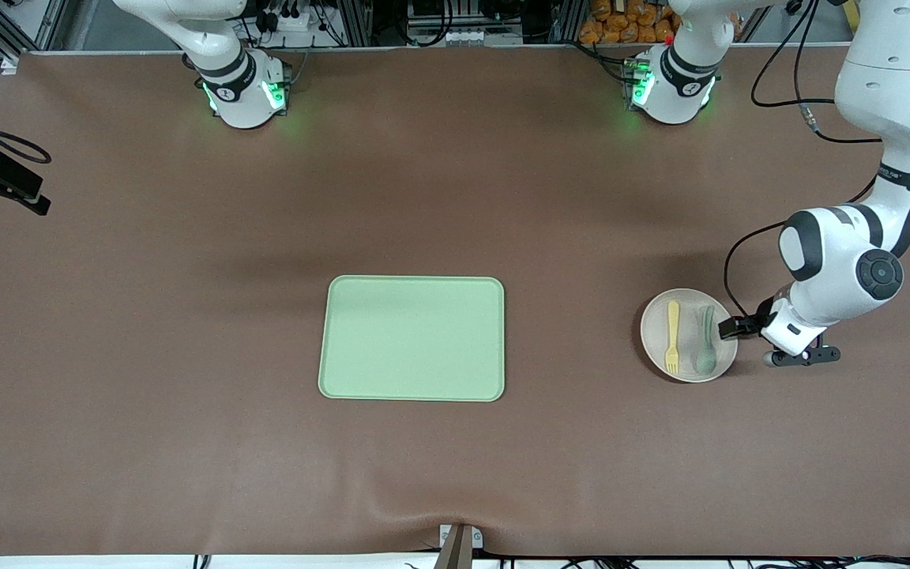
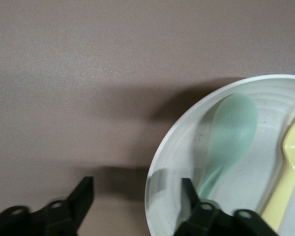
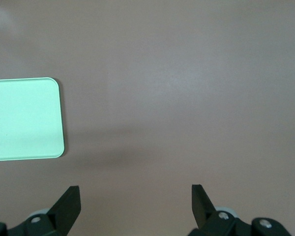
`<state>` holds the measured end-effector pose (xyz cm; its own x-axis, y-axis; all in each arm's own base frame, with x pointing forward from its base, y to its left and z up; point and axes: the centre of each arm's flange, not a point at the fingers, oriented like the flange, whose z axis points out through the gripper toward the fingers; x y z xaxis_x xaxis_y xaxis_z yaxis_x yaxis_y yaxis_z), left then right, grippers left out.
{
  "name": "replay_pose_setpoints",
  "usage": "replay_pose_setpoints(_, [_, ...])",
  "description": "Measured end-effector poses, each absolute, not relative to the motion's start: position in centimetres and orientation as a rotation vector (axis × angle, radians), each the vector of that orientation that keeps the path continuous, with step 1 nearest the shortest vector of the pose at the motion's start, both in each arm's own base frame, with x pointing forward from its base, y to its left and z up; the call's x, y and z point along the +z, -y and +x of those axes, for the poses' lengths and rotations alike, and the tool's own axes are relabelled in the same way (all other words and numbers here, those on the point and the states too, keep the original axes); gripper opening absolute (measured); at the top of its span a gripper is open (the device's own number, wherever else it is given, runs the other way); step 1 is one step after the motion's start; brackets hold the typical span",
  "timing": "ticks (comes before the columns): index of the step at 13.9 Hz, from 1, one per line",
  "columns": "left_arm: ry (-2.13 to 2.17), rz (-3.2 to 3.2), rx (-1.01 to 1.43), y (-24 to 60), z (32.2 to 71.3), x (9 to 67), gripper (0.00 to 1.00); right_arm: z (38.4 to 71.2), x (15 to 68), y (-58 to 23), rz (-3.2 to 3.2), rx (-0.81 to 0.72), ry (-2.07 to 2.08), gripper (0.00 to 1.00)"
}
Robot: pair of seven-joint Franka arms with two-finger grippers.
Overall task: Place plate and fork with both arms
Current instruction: 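Reach the left gripper to the white plate rim and grasp it, then slide the white plate with the left gripper onto the green tray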
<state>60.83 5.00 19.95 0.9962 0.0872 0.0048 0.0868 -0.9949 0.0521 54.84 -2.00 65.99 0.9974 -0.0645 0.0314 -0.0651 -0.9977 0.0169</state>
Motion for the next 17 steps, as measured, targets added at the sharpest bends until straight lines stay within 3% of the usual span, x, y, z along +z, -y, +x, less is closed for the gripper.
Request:
replay_pose_setpoints(2, [-0.169, 3.068, 0.011, -4.98, 60.83, 19.92, 0.50, 54.83, 65.97, 1.96, 3.122, 0.045, 0.100, 1.00])
replay_pose_setpoints(5, [-0.196, 3.051, 0.000, -4.88, 60.74, 19.50, 0.37, 54.83, 65.96, 1.93, 3.122, 0.045, 0.099, 1.00])
replay_pose_setpoints(7, [-0.204, 3.044, -0.001, -4.75, 60.74, 19.44, 0.13, 54.80, 65.95, 1.93, 3.122, 0.042, 0.099, 1.00])
replay_pose_setpoints(9, [-0.209, 3.039, 0.004, -4.66, 60.81, 19.62, 0.07, 54.79, 65.93, 1.93, 3.122, 0.040, 0.099, 1.00])
replay_pose_setpoints(17, [-0.261, 2.994, 0.011, -4.08, 60.97, 19.85, 0.04, 54.77, 65.89, 1.97, 3.122, 0.035, 0.100, 1.00])
